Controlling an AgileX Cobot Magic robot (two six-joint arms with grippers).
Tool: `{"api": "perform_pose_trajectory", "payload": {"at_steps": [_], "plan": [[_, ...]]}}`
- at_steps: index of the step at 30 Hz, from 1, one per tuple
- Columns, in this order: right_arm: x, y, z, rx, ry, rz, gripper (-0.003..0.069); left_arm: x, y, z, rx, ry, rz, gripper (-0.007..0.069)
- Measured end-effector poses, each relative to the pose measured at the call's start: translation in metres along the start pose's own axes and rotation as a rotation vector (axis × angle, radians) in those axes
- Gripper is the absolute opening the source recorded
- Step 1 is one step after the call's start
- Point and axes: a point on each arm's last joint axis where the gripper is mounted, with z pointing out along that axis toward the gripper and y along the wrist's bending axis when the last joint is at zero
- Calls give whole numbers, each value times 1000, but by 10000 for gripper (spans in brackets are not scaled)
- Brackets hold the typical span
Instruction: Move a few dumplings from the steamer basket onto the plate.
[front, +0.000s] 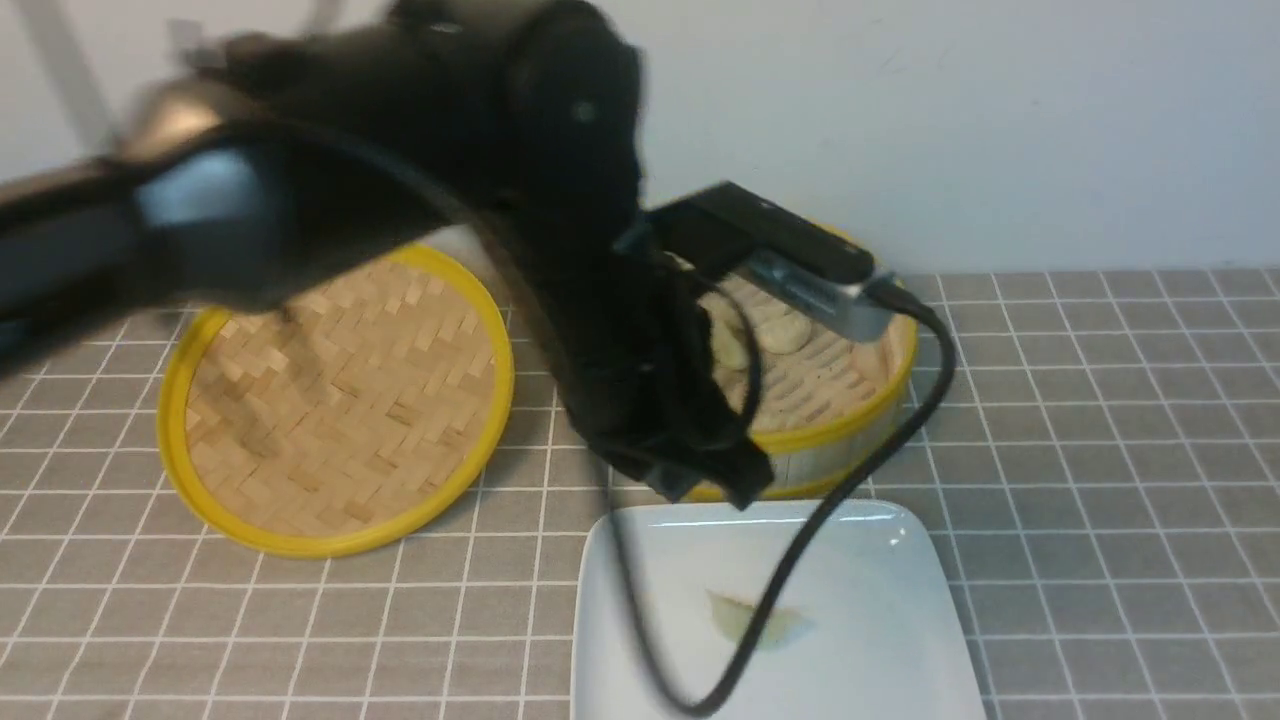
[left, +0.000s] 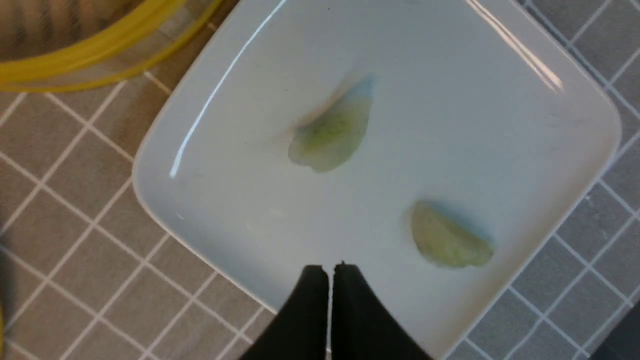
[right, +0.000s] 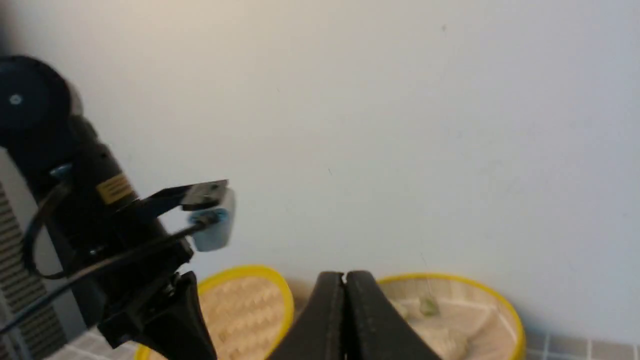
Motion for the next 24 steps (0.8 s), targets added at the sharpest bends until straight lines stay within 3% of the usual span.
{"api": "perform_pose_trajectory", "payload": {"at_steps": [6,7,14,24], "plan": [[21,-3,-15,-55,-131,-45,-14,55,-9,-39,-45,-266,-13,-5],[22,-3,-16,-62,-148,-69,-14,77,-10,-45,-60,-351,-22,-5],[20,-2,-17,-74,-173,-99,-14,149,-13,-43,-98,-584,-61,-5],[21,-2,-16,-73,-169,-104,-15,175,-15,-42,-92,-652,-105,-5]]}}
